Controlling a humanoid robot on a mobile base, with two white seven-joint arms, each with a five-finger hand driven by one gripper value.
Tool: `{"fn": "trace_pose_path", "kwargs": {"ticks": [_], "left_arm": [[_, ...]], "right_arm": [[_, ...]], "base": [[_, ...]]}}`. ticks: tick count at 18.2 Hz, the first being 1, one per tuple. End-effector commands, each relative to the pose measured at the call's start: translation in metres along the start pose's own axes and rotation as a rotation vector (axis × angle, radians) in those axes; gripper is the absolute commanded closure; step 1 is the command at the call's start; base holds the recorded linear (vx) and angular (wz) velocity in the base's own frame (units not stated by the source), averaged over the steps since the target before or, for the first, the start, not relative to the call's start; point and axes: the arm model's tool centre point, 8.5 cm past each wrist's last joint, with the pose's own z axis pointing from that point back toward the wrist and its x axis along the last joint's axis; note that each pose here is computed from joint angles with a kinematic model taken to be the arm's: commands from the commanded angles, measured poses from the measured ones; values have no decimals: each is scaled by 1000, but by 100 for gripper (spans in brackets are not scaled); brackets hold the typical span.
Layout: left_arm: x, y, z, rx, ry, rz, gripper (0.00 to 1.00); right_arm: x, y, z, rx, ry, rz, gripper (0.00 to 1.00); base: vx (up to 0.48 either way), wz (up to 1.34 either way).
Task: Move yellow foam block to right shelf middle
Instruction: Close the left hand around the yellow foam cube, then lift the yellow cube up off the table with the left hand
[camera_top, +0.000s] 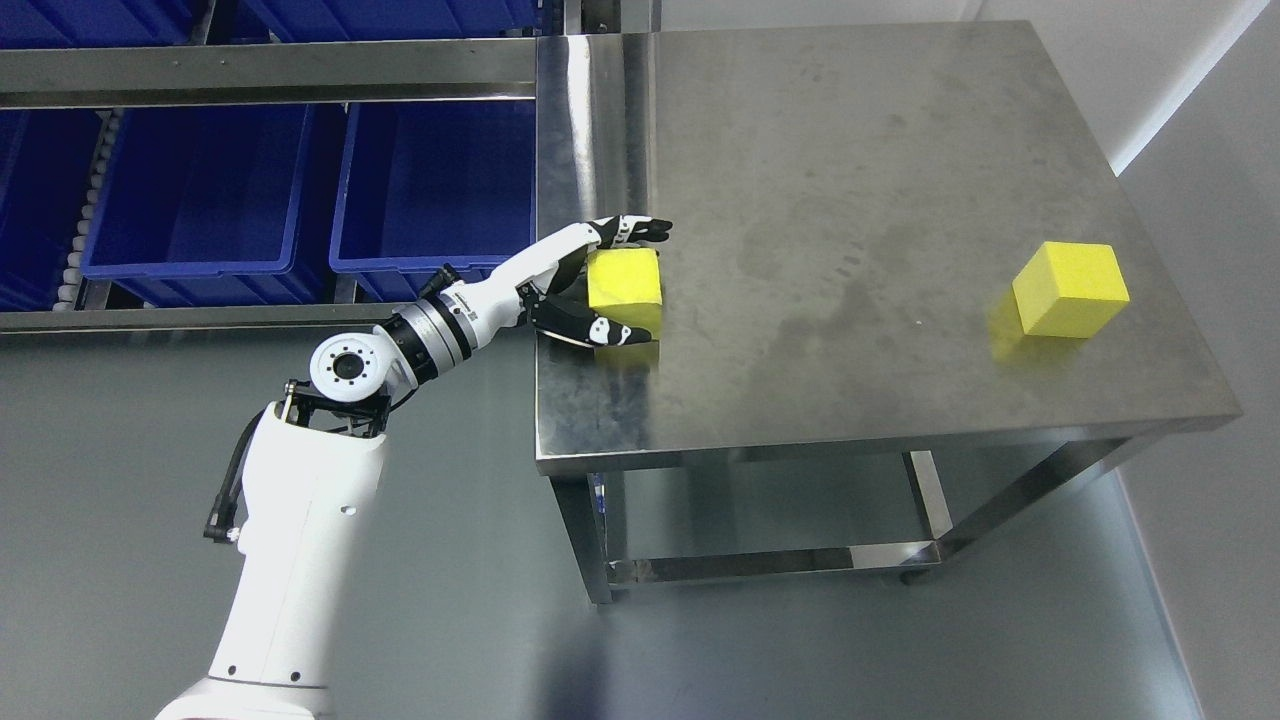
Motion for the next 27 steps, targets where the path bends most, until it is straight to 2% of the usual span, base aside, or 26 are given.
{"fn": "trace_pose_path", "kwargs": {"ticks": [1, 4, 5, 7, 11, 13, 14, 15, 16, 18, 27], "left_arm": [[-36, -16, -13, -65, 95, 63, 38], [-30, 7, 2, 22, 18, 50, 63], [-25, 13, 6, 49, -28, 50, 67], [3, 33, 12, 109, -162, 52, 67], [87, 84, 61, 358, -571, -43, 65], [108, 99, 89, 496, -675, -106, 63], [114, 108, 100, 606, -712, -108, 58], [114, 115, 109, 713, -733, -86, 55], [112, 124, 125, 904, -758, -28, 54], [99, 122, 136, 1024, -740, 27, 56], [43, 98, 169, 1101, -616, 75, 57]], "right_arm": [[8, -11, -1, -16, -21, 2, 0], [8, -11, -1, -16, -21, 2, 0], [9, -11, -1, -16, -23, 2, 0], [8, -11, -1, -16, -21, 2, 0], [8, -11, -1, -16, -21, 2, 0], [8, -11, -1, -16, -21, 2, 0], [8, -11, -1, -16, -21, 2, 0], [8, -11, -1, -16, -21, 2, 0], [9, -11, -1, -16, -23, 2, 0], [8, -11, -1, -16, -21, 2, 0], [8, -11, -1, -16, -21, 2, 0]], "base": [[0, 0], [0, 38], [-2, 51], [-3, 15], [-1, -14], [0, 0], [0, 0], [2, 56], [2, 56], [-4, 63], [15, 190]]}}
